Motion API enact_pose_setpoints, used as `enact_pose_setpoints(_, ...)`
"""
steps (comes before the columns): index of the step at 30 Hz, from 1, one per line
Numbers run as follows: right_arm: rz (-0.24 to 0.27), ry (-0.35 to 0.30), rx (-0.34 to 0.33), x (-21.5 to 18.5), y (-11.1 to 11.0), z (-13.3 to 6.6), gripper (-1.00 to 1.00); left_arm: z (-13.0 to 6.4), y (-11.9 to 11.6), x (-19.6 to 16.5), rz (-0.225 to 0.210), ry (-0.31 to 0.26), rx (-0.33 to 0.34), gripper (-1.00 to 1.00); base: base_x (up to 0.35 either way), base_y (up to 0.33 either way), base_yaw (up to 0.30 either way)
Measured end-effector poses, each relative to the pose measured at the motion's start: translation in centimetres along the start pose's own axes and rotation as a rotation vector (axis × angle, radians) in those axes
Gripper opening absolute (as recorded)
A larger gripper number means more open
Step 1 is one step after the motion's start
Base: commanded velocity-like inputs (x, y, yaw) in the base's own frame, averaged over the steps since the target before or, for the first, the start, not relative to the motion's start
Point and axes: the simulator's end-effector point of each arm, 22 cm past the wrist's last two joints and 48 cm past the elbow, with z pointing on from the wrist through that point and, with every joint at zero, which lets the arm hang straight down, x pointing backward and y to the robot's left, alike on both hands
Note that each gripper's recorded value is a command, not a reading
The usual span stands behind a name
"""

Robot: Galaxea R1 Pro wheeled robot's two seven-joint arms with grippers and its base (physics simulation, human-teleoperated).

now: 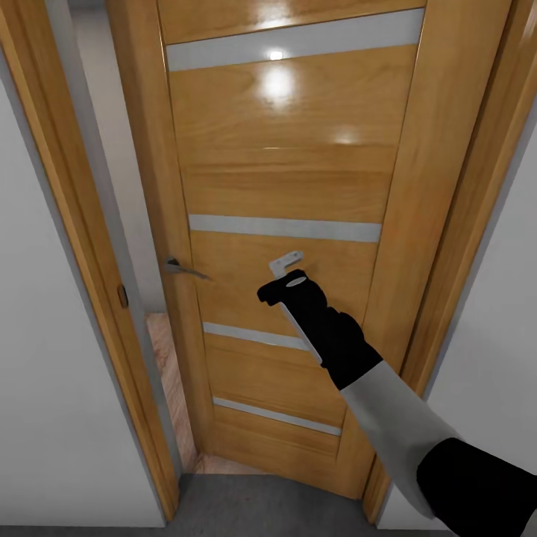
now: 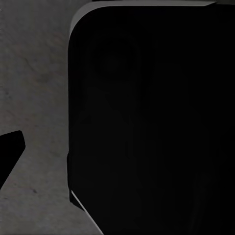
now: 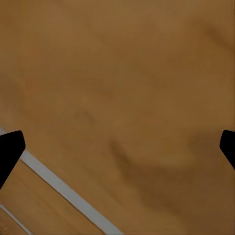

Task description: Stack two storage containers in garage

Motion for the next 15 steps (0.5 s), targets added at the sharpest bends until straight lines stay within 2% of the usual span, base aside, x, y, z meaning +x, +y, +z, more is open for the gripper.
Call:
enact_pose_setpoints(8,0.003,0.004,-0.024,0.4,0.6,0.3,1.0,0.0,0.1,0.0,0.0,0.0,-0.002,1.0,0.0,0.0,0.0)
enact_pose_setpoints(11,-0.002,0.034,-0.024,1.9,0.7,1.3,1.0,0.0,0.1,0.0,0.0,0.0,-0.001,1.0,0.0,0.0,0.0)
enact_pose_setpoints(15,-0.009,0.039,-0.022,3.4,1.0,2.6,1.0,0.0,-0.1,0.0,0.0,0.0,0.002,1.0,0.093,0.0,0.0)
